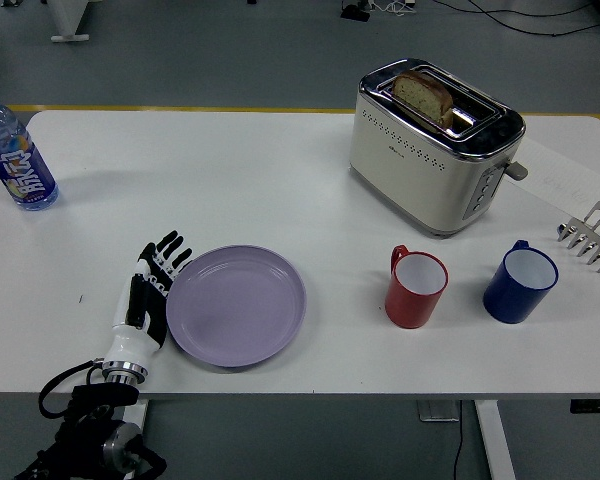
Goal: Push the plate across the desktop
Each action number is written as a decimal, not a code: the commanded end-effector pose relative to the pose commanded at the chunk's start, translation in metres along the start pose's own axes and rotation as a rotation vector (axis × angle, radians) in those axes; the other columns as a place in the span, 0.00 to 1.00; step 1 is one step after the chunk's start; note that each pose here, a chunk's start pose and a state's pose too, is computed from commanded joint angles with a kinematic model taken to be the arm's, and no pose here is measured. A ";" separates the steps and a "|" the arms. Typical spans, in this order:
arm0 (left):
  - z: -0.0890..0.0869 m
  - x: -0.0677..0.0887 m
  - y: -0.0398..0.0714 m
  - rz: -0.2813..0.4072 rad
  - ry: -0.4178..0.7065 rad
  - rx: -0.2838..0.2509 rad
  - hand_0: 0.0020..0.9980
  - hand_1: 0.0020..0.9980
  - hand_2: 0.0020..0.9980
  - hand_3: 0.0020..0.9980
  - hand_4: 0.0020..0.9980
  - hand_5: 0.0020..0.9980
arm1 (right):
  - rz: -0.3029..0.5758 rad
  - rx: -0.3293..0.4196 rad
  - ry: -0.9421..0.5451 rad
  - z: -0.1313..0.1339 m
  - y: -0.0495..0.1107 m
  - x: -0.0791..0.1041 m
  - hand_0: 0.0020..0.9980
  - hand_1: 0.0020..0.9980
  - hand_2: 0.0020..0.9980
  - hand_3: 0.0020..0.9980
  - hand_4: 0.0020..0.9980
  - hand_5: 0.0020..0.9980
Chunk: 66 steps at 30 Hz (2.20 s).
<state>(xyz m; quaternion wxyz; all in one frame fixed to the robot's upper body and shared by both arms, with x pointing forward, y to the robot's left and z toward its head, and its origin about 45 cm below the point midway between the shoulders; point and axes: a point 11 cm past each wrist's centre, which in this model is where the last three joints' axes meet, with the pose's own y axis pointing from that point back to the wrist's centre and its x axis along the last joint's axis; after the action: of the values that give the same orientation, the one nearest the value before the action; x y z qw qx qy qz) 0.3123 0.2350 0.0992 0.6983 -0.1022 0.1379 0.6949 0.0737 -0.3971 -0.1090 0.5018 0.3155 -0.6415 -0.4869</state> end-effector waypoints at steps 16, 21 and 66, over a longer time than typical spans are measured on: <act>-0.001 -0.013 -0.004 -0.038 0.004 0.004 0.81 0.85 0.90 0.82 0.51 1.00 | -0.002 0.012 0.002 -0.004 0.001 0.000 0.64 0.59 0.66 0.75 0.46 0.52; -0.002 -0.020 -0.005 -0.059 0.007 0.009 0.81 0.85 0.90 0.82 0.51 1.00 | -0.003 0.013 0.003 -0.005 0.001 -0.001 0.64 0.59 0.66 0.75 0.46 0.52; -0.007 -0.049 -0.003 -0.147 0.018 0.026 0.81 0.84 0.89 0.81 0.50 1.00 | 0.001 0.015 0.009 -0.007 0.002 0.000 0.64 0.59 0.66 0.75 0.47 0.52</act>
<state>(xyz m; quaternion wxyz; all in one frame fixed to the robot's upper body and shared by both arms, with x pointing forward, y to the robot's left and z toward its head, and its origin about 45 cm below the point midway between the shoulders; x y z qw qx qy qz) 0.3154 0.1860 0.1086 0.7475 -0.1092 0.1450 0.6389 0.0809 -0.3989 -0.1072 0.5026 0.3211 -0.6432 -0.4802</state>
